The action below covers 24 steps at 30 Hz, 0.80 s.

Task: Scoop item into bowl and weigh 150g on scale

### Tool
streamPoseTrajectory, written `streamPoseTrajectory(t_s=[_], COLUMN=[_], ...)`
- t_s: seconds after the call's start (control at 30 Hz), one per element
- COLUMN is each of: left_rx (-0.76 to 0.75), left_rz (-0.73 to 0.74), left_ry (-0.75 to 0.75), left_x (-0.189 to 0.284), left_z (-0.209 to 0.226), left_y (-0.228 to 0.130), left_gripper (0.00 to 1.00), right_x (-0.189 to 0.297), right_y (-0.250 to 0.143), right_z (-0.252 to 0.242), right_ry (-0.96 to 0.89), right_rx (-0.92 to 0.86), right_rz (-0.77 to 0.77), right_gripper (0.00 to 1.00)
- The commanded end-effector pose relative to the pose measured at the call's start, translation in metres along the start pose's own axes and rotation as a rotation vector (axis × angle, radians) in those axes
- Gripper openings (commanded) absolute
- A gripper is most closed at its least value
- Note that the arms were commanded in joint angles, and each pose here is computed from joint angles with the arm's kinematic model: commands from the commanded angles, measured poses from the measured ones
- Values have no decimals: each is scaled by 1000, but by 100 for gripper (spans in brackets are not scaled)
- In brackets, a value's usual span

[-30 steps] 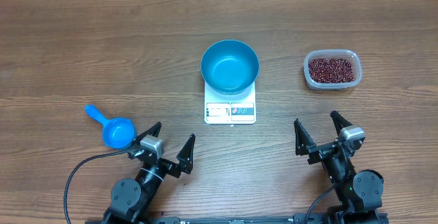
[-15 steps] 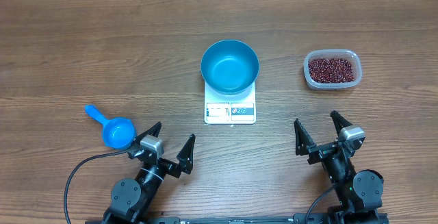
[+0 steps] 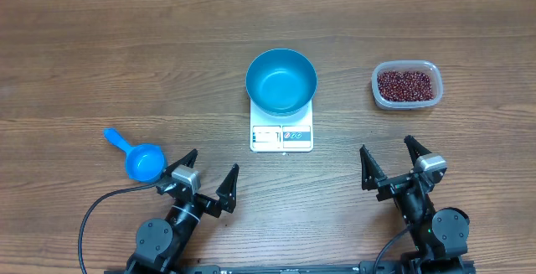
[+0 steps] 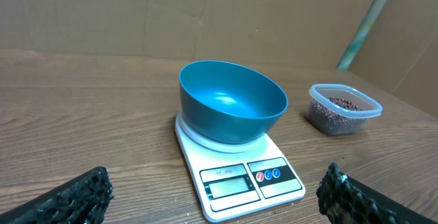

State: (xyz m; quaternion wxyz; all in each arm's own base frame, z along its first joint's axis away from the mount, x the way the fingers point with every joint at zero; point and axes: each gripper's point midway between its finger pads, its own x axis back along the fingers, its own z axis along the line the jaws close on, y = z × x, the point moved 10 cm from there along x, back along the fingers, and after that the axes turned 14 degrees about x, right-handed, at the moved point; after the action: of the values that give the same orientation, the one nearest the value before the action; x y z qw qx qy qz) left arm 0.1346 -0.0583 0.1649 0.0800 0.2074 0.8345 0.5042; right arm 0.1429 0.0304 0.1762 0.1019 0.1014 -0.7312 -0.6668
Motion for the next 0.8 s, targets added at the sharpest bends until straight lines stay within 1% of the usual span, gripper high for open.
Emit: streamPoseTrajectory(t_s=[0.0,0.07,0.2,0.27,0.33,0.43,0.53,0.57,0.6,0.63,0.77], left_rx=[-8,27,40,29,-19,-106,-144,-160,-167,-173,-181], left_rz=[-16,-10,9,2,-1,15,39,53,61,79,187], left_ry=[27,13,-55,-49,-19,87,153,191,213,267,426], left_x=[0,0,2,7,15,31,38,40,40,39,33], left_z=[3,2,-6,-13,-19,-31,-42,-48,-51,-56,-67], left_y=[1,0,5,17,32,66,92,107,116,132,168], left_gripper=[100,99,100,100,100,100,100,100,100,100,100], right_x=[0,0,0,0,0,0,0,0,0,0,0], right_y=[-2,-2,-2,-2,-2,-2,-2,-2,-2,-2,-2], right_z=[1,1,1,1,1,1,1,1,1,1,1], right_ry=[9,9,9,9,9,9,9,9,9,9,9], right_rx=[-6,-6,-6,-6,-6,-6,-6,-6,-6,-6,-6], right_rz=[-6,-6,-6,-6,-6,-6,-6,-6,-6,-6,-6], right_gripper=[100,100,100,100,100,100,100,100,100,100,100])
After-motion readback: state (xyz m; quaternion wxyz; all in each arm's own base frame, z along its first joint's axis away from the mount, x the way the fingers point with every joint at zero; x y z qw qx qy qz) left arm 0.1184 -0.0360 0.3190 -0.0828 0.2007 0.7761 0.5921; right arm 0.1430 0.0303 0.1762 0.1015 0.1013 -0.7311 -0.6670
